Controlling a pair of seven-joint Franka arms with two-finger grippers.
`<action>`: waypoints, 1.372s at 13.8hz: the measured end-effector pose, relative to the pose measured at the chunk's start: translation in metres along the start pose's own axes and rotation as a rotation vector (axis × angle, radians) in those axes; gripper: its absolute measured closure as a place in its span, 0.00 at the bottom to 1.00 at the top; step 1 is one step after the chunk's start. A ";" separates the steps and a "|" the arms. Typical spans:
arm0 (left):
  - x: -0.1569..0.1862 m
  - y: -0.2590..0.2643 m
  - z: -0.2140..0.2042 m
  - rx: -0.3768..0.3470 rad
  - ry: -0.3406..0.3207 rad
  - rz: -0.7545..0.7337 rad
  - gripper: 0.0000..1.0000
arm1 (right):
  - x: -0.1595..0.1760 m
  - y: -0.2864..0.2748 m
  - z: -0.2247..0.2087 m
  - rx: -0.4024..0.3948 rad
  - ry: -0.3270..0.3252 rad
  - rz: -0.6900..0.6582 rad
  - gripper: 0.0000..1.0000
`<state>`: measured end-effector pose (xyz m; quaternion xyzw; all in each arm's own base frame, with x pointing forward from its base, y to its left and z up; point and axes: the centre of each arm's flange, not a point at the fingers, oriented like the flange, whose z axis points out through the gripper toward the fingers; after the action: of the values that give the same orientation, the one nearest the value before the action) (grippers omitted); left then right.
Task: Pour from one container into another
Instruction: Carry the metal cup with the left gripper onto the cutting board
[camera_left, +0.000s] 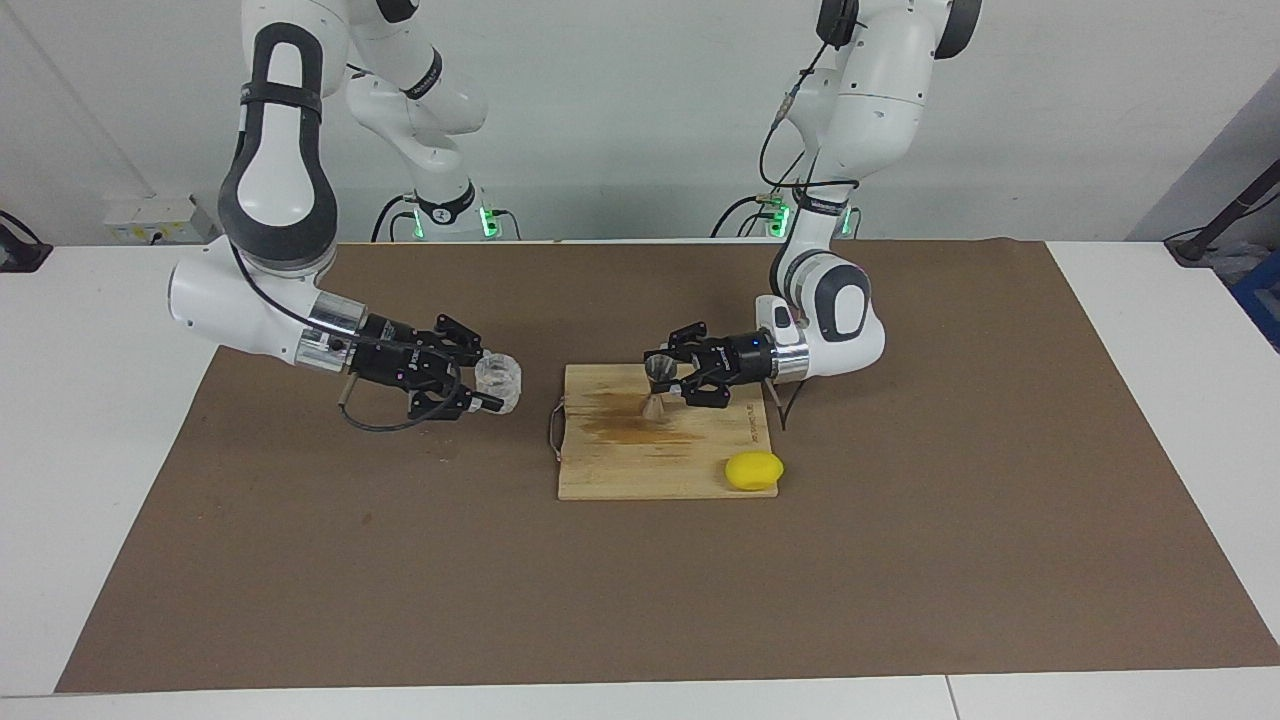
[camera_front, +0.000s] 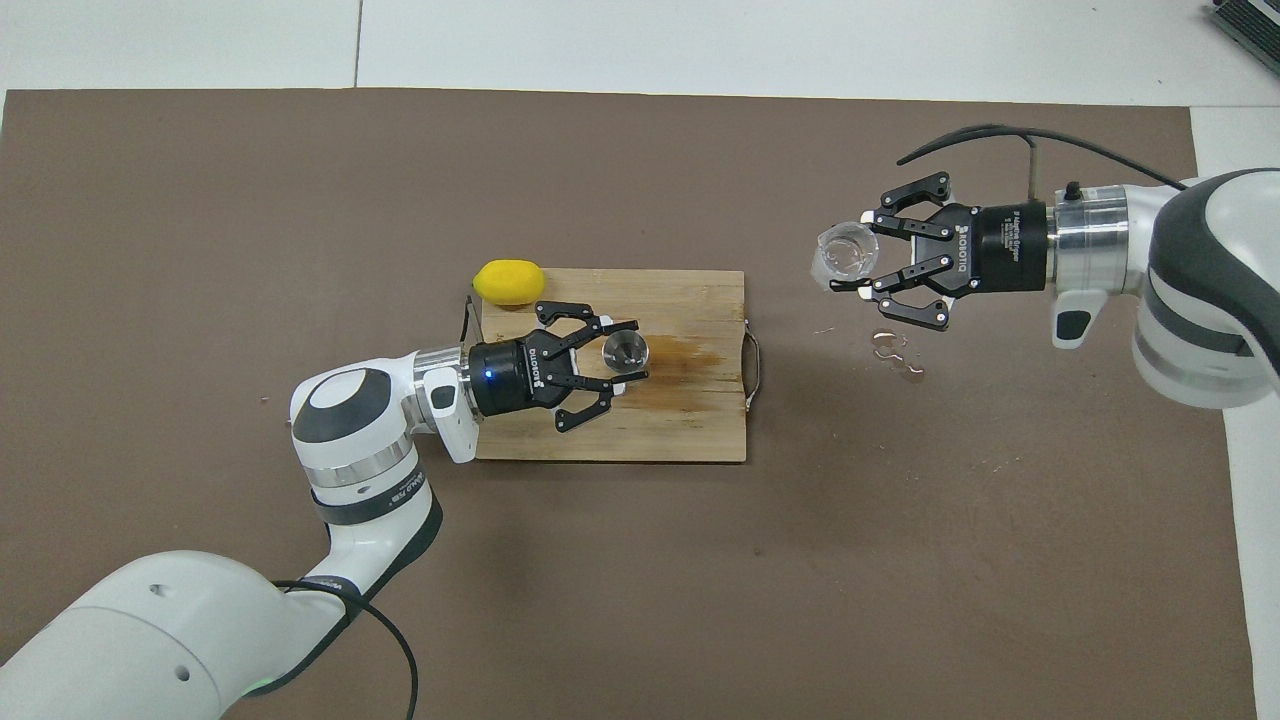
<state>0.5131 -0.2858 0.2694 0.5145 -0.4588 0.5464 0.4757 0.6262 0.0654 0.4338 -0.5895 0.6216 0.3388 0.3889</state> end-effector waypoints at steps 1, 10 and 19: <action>-0.001 0.000 0.000 0.006 -0.004 0.009 0.48 | -0.003 0.000 -0.001 0.001 0.000 -0.004 0.49; -0.016 0.000 -0.002 0.048 -0.022 0.043 0.48 | -0.012 0.008 0.014 -0.028 0.007 -0.020 0.49; -0.022 0.000 -0.003 0.061 -0.040 0.082 0.48 | -0.015 0.011 0.024 -0.045 0.007 -0.025 0.49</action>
<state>0.5134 -0.2837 0.2474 0.5202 -0.4720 0.5687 0.4279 0.6171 0.0942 0.4360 -0.6068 0.6079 0.3459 0.3777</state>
